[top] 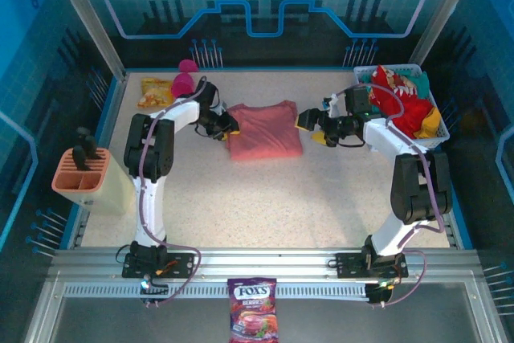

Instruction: Fold and stack the t-shirts

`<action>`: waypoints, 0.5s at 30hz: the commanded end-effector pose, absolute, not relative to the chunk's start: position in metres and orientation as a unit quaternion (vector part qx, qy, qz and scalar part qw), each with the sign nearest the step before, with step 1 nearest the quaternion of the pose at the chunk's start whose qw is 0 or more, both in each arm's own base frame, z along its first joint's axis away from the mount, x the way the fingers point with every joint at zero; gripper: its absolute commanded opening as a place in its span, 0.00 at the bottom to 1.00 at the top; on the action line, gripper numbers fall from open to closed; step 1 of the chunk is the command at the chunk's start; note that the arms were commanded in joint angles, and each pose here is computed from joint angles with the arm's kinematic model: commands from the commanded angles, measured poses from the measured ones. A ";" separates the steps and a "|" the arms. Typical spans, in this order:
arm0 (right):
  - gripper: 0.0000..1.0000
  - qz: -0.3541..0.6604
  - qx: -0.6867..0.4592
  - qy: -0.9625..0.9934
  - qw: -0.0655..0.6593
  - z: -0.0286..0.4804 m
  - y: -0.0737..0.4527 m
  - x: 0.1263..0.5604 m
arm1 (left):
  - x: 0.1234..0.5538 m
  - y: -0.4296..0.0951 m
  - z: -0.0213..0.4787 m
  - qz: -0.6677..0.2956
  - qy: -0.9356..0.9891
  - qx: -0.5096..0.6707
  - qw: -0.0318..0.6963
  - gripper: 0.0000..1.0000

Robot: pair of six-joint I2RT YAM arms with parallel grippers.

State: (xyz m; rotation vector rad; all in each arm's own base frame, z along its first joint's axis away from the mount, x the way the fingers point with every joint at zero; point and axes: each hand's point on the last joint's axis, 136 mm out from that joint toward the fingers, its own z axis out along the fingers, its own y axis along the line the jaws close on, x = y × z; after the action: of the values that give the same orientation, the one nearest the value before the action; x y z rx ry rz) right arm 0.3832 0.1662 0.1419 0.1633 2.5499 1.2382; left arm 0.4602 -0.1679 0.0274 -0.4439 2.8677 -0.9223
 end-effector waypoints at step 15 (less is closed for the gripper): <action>1.00 0.412 0.060 0.897 0.148 0.136 0.154 0.370 | 0.406 -0.086 0.047 -0.082 0.989 -0.121 0.029 0.00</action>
State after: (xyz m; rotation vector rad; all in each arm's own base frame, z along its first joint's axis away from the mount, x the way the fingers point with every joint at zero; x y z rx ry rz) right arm 0.3769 0.1611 0.1334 0.1712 2.5808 1.2010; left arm 0.4350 -0.1255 0.0293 -0.3995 2.9797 -0.5170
